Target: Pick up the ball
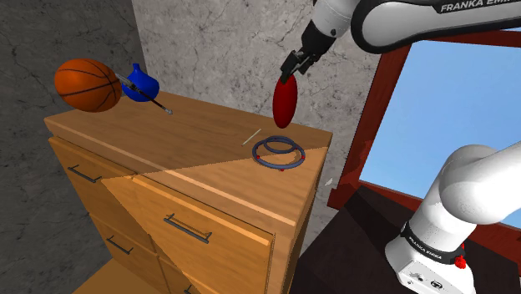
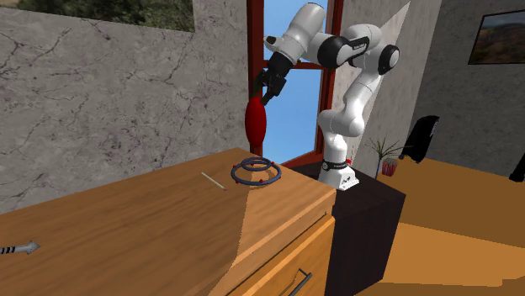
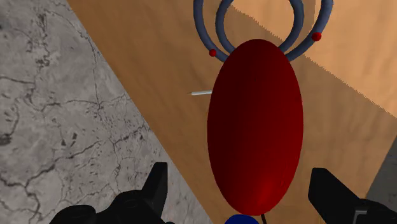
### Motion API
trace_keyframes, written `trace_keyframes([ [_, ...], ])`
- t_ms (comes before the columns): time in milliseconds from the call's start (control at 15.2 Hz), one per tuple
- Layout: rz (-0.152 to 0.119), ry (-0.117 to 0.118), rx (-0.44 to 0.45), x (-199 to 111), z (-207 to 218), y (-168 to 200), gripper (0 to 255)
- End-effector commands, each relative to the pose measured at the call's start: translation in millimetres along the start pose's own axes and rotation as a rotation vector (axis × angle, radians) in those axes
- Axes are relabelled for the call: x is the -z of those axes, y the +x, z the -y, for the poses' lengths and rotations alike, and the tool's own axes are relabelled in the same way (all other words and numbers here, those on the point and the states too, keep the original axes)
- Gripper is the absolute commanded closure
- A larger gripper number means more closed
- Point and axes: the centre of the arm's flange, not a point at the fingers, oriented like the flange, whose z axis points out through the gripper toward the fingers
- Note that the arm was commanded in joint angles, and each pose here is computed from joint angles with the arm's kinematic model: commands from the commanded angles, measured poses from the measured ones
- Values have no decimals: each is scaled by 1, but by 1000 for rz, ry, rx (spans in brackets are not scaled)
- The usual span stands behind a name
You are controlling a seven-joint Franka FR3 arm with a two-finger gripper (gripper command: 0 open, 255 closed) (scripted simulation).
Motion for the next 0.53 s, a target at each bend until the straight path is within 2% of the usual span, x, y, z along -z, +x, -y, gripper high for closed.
trace_keyframes([
  [0, -73, -5, -2, 4, 9, 12, 0],
  [462, -73, -5, -2, -26, 15, -9, 0],
])
